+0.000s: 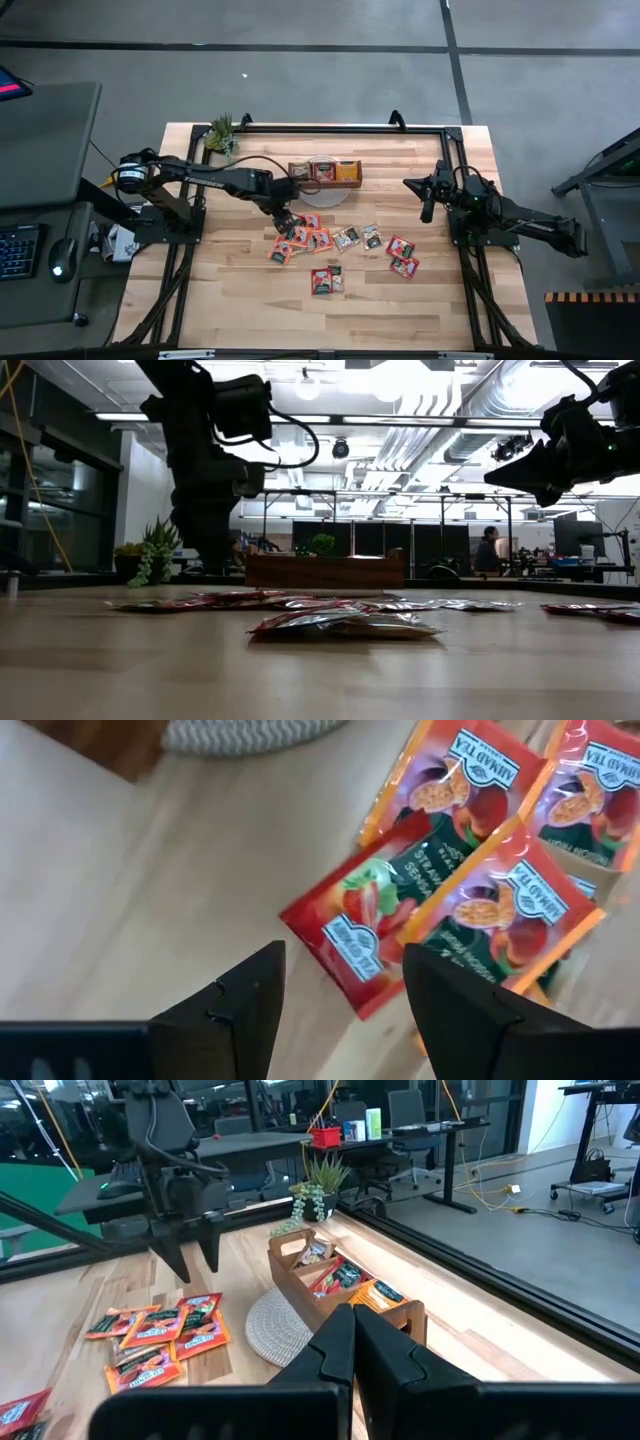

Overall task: Pick & Place Tea
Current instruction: Put the red tea bag in the middle section of the wooden organizer

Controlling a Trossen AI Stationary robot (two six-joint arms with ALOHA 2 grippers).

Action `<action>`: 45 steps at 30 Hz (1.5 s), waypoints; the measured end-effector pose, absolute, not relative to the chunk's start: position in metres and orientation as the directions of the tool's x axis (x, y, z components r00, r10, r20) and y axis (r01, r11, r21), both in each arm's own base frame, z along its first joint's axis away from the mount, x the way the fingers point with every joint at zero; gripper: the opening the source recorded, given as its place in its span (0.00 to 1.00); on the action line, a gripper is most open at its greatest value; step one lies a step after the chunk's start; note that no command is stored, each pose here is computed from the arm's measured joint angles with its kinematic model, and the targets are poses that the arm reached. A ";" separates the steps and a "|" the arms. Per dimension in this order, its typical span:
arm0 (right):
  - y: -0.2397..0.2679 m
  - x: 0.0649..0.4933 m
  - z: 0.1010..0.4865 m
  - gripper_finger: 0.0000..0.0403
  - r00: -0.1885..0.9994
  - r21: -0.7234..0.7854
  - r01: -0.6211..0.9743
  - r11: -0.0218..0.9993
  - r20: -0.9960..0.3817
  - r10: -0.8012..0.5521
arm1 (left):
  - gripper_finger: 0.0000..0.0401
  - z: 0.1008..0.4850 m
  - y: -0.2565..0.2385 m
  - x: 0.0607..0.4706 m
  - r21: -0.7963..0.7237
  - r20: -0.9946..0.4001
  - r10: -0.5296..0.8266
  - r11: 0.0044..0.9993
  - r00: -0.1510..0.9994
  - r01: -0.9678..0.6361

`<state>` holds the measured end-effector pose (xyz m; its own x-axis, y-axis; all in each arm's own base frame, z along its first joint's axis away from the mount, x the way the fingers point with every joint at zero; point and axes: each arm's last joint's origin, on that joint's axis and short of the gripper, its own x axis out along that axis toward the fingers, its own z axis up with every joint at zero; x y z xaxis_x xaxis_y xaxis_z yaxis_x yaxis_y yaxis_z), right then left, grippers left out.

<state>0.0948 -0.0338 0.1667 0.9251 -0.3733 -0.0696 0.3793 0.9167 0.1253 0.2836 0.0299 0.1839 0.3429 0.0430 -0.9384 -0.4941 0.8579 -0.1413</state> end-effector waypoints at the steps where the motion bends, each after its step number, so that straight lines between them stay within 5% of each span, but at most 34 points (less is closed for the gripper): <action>1: -0.034 0.095 0.167 0.00 0.925 0.125 0.379 0.917 -0.069 -0.373 | 0.50 0.184 0.030 0.284 -0.134 -0.938 0.048 0.864 0.345 -0.485; 18: -0.034 0.095 0.167 0.00 0.925 0.125 0.379 0.917 -0.069 -0.373 | 0.50 0.181 0.029 0.286 -0.034 -0.938 0.002 0.995 0.346 -0.096; 33: -0.034 0.095 0.167 0.00 0.925 0.125 0.379 0.917 -0.069 -0.373 | 0.50 0.177 0.037 0.281 0.099 -0.951 0.032 0.974 0.307 0.204; 45: -0.034 0.095 0.167 0.00 0.925 0.125 0.379 0.917 -0.069 -0.373 | 0.50 0.159 0.039 0.290 0.126 -0.956 0.048 0.959 0.288 0.255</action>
<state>0.0948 -0.0339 0.1668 0.9252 -0.3731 -0.0691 0.3791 0.9168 0.1253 0.2905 0.0388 0.1593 0.2883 0.0484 -0.9563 0.2554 0.9586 0.1256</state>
